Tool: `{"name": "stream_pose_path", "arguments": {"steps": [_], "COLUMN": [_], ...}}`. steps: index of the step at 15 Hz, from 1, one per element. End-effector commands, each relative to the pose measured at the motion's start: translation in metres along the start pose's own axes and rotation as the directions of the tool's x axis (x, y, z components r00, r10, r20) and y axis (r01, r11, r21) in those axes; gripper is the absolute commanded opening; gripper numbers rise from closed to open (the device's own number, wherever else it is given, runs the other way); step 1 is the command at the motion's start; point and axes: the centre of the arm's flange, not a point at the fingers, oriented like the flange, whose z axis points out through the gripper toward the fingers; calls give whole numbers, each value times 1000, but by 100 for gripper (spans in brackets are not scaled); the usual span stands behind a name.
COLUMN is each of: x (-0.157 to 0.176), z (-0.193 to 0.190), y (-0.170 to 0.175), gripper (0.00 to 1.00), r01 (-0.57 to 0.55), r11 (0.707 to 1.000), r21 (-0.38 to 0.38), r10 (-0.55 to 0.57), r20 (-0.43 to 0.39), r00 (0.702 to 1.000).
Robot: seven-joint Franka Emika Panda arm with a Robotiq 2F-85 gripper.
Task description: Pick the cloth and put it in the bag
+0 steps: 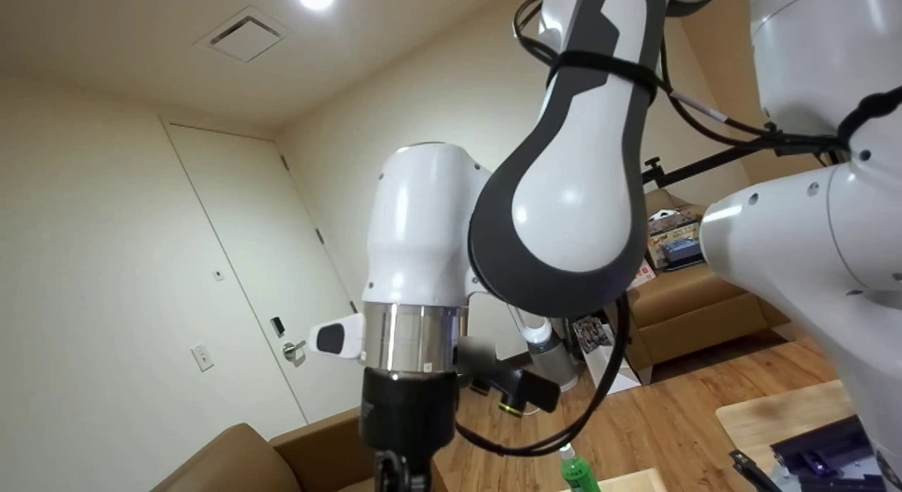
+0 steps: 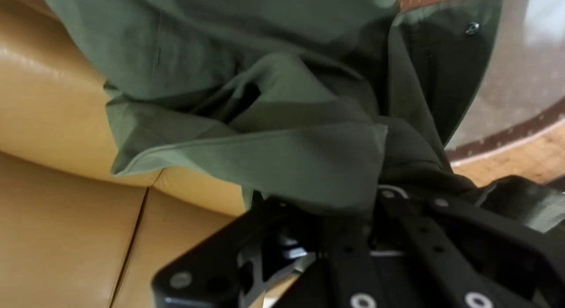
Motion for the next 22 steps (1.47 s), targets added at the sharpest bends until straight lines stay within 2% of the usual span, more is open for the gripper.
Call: {"name": "stream_pose_path", "arguments": {"steps": [1, 2, 6, 7, 11, 12, 15, 17, 20, 22], "x": [-40, -11, -14, -14, -26, -37, -62, -75, -83, -82], "z": [10, 9, 12, 12, 70, 95, 141, 166, 190, 200], "y": [3, 5, 8, 4, -38, -52, -73, -81, -91, -92], "gripper": [6, 10, 10, 6, 6, 6, 6, 6, 6, 6], "r01": [35, 10, 18, 10, 48, 58, 20, -8, -12, -1], "r11": [999, 1000, 1000, 1000, 997, 991, 983, 972, 947, 943], "r21": [22, 16, 15, 29, 58, 117, 184, 235, 322, 333], "r10": [-37, -11, -19, -14, -61, -91, -99, -118, -188, -214], "r20": [108, 74, 95, 112, 245, 299, 431, 513, 584, 610], "r00": [993, 997, 995, 994, 968, 950, 897, 850, 789, 763]}}
